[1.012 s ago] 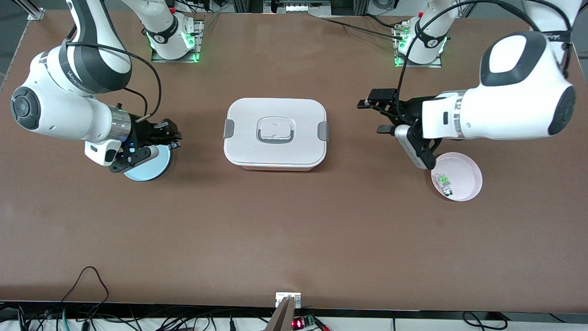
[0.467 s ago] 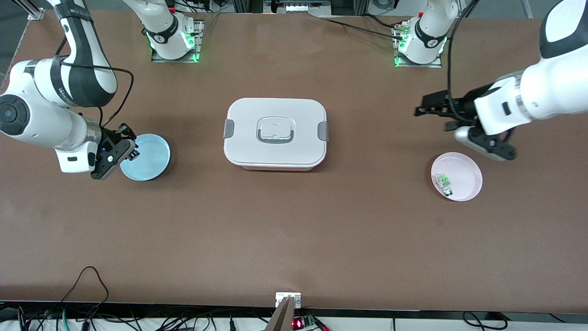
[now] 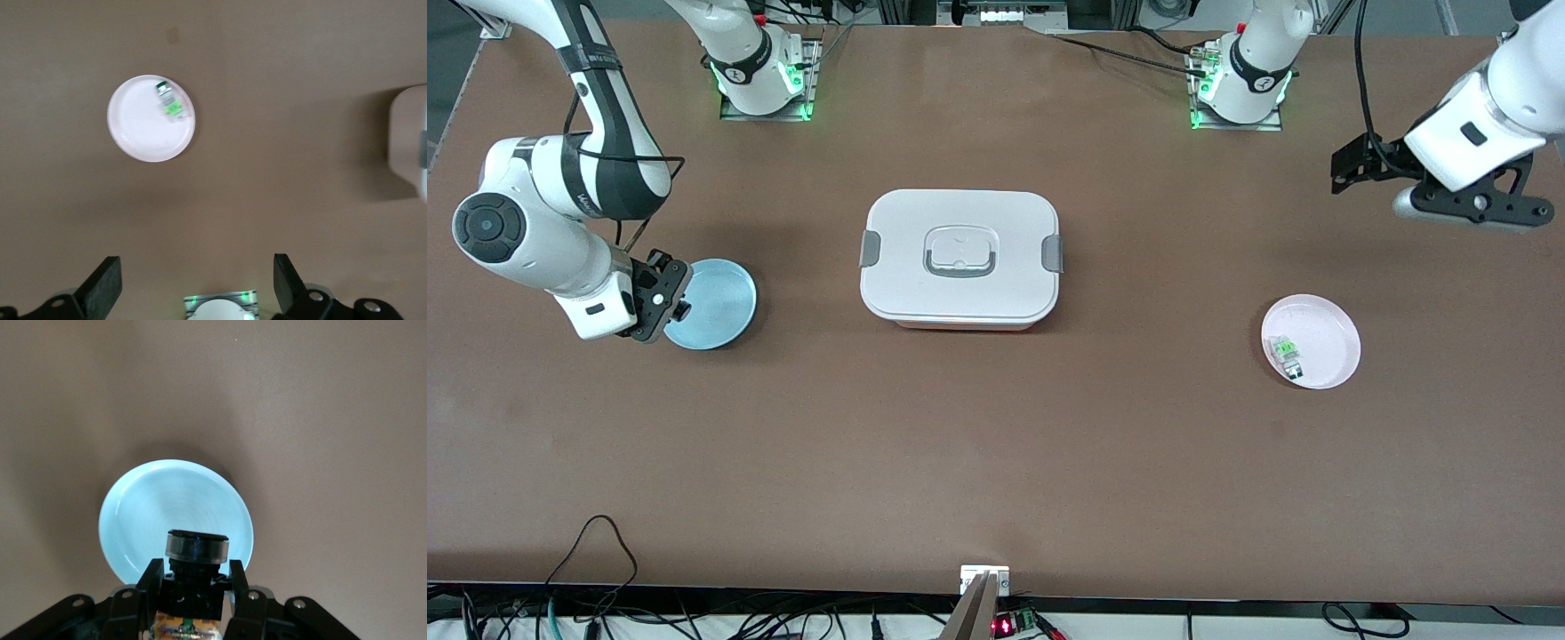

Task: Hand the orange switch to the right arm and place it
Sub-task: 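Lower the switch with the right gripper onto the blue plate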

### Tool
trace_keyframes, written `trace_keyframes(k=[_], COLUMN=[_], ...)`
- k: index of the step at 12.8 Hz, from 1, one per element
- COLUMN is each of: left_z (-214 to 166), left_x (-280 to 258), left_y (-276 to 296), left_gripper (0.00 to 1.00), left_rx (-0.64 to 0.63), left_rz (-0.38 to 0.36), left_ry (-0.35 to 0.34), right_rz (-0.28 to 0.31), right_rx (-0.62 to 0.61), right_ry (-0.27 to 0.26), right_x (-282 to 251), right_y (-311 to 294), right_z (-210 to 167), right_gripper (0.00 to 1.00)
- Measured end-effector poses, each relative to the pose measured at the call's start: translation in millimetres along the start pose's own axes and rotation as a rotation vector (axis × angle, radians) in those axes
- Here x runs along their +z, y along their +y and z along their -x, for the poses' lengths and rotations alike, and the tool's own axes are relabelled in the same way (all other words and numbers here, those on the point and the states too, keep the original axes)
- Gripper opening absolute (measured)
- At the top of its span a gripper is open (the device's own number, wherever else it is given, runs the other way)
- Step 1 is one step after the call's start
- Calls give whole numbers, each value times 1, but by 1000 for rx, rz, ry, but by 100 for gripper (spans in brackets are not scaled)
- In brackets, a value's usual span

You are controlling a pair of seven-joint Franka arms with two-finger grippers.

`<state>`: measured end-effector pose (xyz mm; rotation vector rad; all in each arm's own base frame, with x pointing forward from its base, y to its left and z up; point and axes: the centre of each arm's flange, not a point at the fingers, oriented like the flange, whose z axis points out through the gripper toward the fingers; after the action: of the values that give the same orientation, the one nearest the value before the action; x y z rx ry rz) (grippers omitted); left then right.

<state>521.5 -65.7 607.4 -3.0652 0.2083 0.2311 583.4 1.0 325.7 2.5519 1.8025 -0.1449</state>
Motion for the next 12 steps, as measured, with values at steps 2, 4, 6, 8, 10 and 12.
trace_keyframes(k=[2, 4, 6, 8, 10, 12], left_z=[1, -3, -8, -11, -12, -11], left_x=[4, 8, 11, 11, 11, 11], left_y=[-5, -10, -14, -14, -15, -18], left_gripper=[100, 100, 100, 100, 100, 100], left_rx=[-8, -18, -23, -23, -25, -30], left_rz=[-23, -3, 3, 4, 5, 7], left_ry=[16, 25, 26, 27, 27, 28], right_rz=[27, 14, -13, -27, -28, -32], right_rx=[-57, -96, -162, -290, -418, -515], right_ry=[22, 26, 20, 21, 26, 28], right_x=[24, 46, 62, 73, 80, 82], right_y=[-2, -8, -17, -21, -22, -23], right_z=[9, 13, 14, 13, 13, 13], right_gripper=[44, 44, 44, 44, 44, 44])
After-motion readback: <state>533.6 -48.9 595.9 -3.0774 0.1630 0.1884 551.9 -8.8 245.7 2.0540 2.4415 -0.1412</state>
